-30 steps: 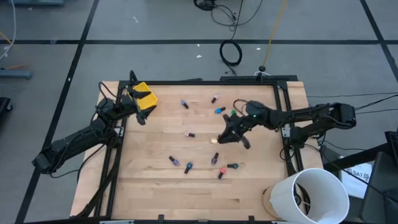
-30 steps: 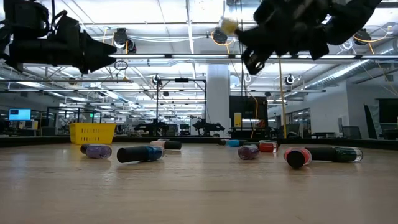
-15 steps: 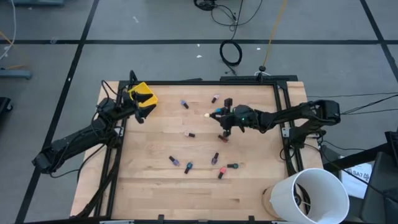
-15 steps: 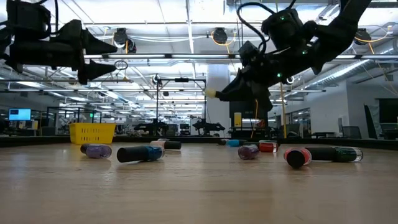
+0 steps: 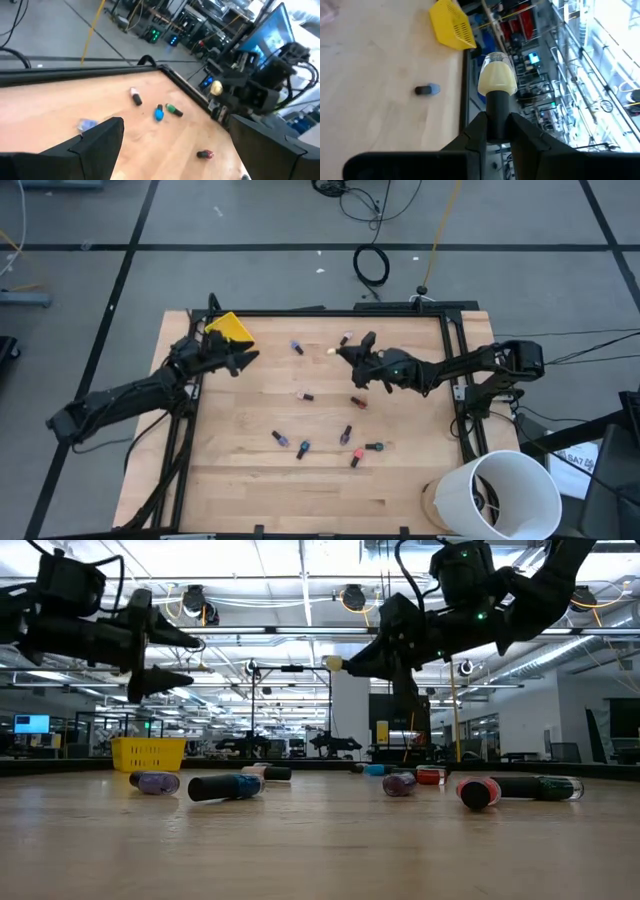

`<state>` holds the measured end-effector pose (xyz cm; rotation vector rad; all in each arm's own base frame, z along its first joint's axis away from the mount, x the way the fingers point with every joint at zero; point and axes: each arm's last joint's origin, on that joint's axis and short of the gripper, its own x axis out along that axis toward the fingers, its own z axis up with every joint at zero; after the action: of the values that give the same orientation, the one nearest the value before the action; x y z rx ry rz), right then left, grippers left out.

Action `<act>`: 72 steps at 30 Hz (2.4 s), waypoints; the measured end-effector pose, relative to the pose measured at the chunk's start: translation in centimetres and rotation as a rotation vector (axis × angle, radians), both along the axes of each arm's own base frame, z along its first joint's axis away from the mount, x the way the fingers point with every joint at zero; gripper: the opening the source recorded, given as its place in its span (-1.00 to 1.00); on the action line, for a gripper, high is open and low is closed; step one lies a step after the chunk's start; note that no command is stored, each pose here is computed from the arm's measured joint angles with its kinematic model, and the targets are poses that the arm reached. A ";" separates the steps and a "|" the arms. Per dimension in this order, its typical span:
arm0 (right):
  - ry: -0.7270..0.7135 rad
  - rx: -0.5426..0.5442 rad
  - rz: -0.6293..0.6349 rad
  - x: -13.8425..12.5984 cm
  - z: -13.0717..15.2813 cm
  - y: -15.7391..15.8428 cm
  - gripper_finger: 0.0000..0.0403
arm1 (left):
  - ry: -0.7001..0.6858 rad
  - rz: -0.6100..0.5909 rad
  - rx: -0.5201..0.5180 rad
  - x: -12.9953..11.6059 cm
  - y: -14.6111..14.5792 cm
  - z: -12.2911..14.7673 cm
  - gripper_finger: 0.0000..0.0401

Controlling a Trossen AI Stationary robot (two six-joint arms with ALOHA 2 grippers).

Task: Pick & Place Nail Polish
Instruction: Put the yellow nail polish into the yellow bin

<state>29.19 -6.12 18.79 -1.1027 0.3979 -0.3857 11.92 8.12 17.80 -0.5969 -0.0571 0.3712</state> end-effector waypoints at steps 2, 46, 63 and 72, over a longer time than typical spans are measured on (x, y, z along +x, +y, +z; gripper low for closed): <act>-0.001 0.002 0.000 0.0 0.0 0.0 -0.76 | -0.014 -0.028 0.044 0.9 -0.5 0.1 0.77; -0.088 -0.032 0.044 0.4 0.9 2.0 -0.76 | 0.156 -0.211 0.393 21.2 -1.2 3.3 0.73; -0.092 -0.025 0.049 0.4 0.9 2.1 -0.76 | 0.133 -0.196 0.324 21.2 -1.1 3.4 -0.55; -0.098 -0.007 0.066 0.4 0.9 2.1 -0.76 | 0.138 -0.180 0.332 21.2 -1.1 3.4 -0.74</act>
<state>29.61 -4.05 19.69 -1.0964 0.2729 -0.3818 33.12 7.04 21.20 -0.2449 0.0666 0.2200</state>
